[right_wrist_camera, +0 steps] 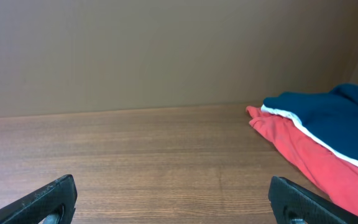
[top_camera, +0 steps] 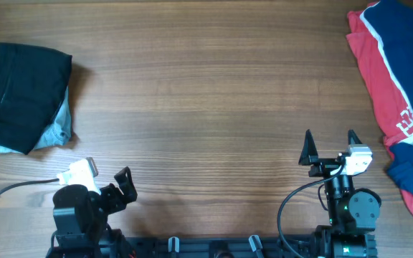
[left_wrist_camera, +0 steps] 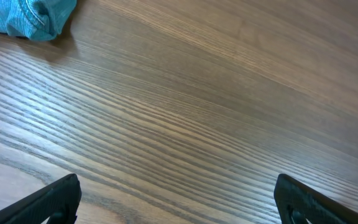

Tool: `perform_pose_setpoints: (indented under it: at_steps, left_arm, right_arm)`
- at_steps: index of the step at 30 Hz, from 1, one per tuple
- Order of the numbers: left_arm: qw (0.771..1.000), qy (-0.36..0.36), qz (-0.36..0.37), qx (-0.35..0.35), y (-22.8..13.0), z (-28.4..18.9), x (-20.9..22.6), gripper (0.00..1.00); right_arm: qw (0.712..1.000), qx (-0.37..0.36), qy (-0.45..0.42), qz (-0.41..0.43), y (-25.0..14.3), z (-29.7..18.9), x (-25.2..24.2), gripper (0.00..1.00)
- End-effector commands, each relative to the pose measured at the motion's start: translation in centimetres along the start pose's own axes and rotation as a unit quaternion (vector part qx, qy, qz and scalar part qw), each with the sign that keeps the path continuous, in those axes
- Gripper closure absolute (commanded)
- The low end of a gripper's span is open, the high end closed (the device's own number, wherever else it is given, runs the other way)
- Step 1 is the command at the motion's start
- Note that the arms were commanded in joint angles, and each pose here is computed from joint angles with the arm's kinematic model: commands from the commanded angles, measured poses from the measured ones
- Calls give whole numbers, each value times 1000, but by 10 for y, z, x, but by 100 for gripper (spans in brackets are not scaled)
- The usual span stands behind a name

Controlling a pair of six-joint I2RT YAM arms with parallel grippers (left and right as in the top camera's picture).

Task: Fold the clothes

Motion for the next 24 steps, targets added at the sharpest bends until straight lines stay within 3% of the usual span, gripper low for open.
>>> perform_pose_setpoints:
  at_steps: [1,11,15,24]
  left_arm:
    - [1000,-1,10,-2,-1,0,0,0]
    - [997,-54,46,-25,-5,-10,-9,0]
    - [997,-31,52,-51,-4,-13,-3,0]
    - [972,-121,86,-180,4,41,-18,0]
  right_arm:
    - [1000,-5,-10,8,1,-1,-2,0]
    - [1000,-5,-10,8,1,-1,-2,0]
    - [1000,-5,-10,8,1,-1,-2,0]
    - [1000,-5,-10,8,1,-1,-2,0]
Point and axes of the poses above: each gripper's point midway between its finger pads, its own z axis out along the fingers, its own x axis along the line the jaws close on, y = z × x, the point moved 8 cm from there along -z, back along the fingers, and after that the axes turned 6 degrees about -z, right-handed, at the moved point
